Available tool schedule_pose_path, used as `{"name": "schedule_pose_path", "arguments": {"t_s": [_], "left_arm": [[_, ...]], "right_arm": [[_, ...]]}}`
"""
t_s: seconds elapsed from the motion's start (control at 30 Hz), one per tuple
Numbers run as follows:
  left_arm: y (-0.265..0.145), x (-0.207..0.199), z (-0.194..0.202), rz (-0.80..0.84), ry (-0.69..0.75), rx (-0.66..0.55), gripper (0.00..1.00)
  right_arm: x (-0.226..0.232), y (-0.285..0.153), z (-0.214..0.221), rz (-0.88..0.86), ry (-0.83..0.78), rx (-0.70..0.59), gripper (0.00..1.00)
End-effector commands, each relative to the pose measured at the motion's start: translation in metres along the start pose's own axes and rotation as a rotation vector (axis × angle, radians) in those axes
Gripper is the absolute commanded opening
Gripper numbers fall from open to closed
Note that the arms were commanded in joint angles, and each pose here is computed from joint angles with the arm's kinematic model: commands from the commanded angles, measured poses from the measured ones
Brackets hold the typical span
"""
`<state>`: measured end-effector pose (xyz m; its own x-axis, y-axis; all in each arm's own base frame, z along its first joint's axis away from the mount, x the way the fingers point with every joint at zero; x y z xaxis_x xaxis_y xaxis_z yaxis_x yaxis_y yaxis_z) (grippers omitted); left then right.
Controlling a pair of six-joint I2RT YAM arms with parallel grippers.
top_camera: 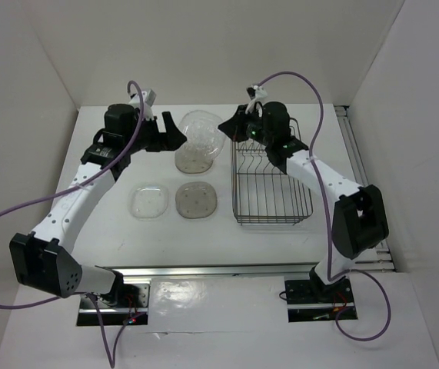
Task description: Load the plates into the dish rack
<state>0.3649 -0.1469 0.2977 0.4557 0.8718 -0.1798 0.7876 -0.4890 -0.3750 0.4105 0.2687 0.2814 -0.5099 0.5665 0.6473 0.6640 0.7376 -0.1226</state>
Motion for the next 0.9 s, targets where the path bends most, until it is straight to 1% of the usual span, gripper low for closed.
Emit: {"name": "schedule_pose_path", "arguments": {"t_s": [0.0, 0.03, 0.1, 0.13, 0.17, 0.2, 0.23, 0.27, 0.3, 0.37, 0.4, 0.47, 0.53, 0.73, 0.77, 0.8, 0.83, 0.87], "left_arm": [[0.0, 0.003, -0.016, -0.051, -0.046, -0.039, 1.0], [0.0, 0.011, -0.017, -0.107, -0.059, -0.046, 1.0], [-0.004, 0.021, -0.012, -0.2, -0.128, -0.016, 1.0], [-0.004, 0.035, -0.009, -0.274, -0.147, 0.001, 1.0], [-0.004, 0.039, -0.006, -0.308, -0.165, 0.017, 1.0], [-0.008, 0.046, -0.006, -0.348, -0.187, 0.039, 1.0], [-0.009, 0.052, -0.005, -0.392, -0.196, 0.048, 1.0], [-0.009, 0.06, -0.002, -0.428, -0.211, 0.063, 1.0], [-0.011, 0.062, -0.004, -0.444, -0.21, 0.063, 1.0], [-0.015, 0.07, 0.002, -0.508, -0.217, 0.093, 1.0], [-0.012, 0.072, 0.007, -0.521, -0.218, 0.114, 1.0], [-0.016, 0.078, 0.003, -0.552, -0.229, 0.115, 1.0], [-0.019, 0.078, 0.003, -0.562, -0.228, 0.123, 1.0], [-0.018, 0.082, 0.01, -0.589, -0.227, 0.156, 1.0], [-0.018, 0.084, 0.01, -0.599, -0.225, 0.155, 1.0], [-0.018, 0.084, 0.01, -0.599, -0.225, 0.155, 1.0], [-0.018, 0.084, 0.01, -0.599, -0.225, 0.155, 1.0], [-0.018, 0.084, 0.01, -0.599, -0.225, 0.155, 1.0]], "right_arm": [[0.015, -0.025, -0.045, 0.119, -0.064, -0.159, 0.0], [-0.001, -0.032, -0.068, 0.274, -0.077, -0.263, 0.0], [-0.012, -0.051, -0.083, 0.447, -0.132, -0.31, 0.0], [-0.029, -0.066, -0.096, 0.603, -0.139, -0.388, 0.0], [-0.034, -0.073, -0.099, 0.663, -0.148, -0.4, 0.0], [-0.041, -0.081, -0.097, 0.726, -0.163, -0.385, 0.0], [-0.048, -0.088, -0.098, 0.786, -0.165, -0.399, 0.0], [-0.054, -0.1, -0.104, 0.876, -0.168, -0.445, 0.0], [-0.061, -0.107, -0.1, 0.933, -0.174, -0.429, 0.0], [-0.072, -0.124, -0.101, 1.066, -0.188, -0.462, 0.0], [-0.072, -0.126, -0.099, 1.091, -0.195, -0.465, 0.0], [-0.089, -0.13, -0.086, 1.178, -0.217, -0.435, 0.0], [-0.096, -0.13, -0.077, 1.225, -0.227, -0.415, 0.0], [-0.095, -0.119, -0.058, 1.304, -0.277, -0.384, 0.0], [-0.097, -0.114, -0.049, 1.329, -0.293, -0.354, 0.0], [-0.094, -0.115, -0.051, 1.362, -0.31, -0.384, 0.0], [-0.089, -0.111, -0.047, 1.368, -0.33, -0.379, 0.0], [-0.093, -0.109, -0.043, 1.386, -0.342, -0.37, 0.0]]}}
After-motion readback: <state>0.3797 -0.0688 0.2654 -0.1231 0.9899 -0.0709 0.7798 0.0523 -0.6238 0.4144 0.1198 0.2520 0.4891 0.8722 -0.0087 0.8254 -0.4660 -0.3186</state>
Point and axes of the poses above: each gripper's point midway between its finger pads, its own y axis out along the fingers, its own x axis along the line the jaws close on, z = x × y, the point moved 3 cm from there along -y, back along the fingers, and after that the axes turned 14 degrees about y, right-handed, at the moved point
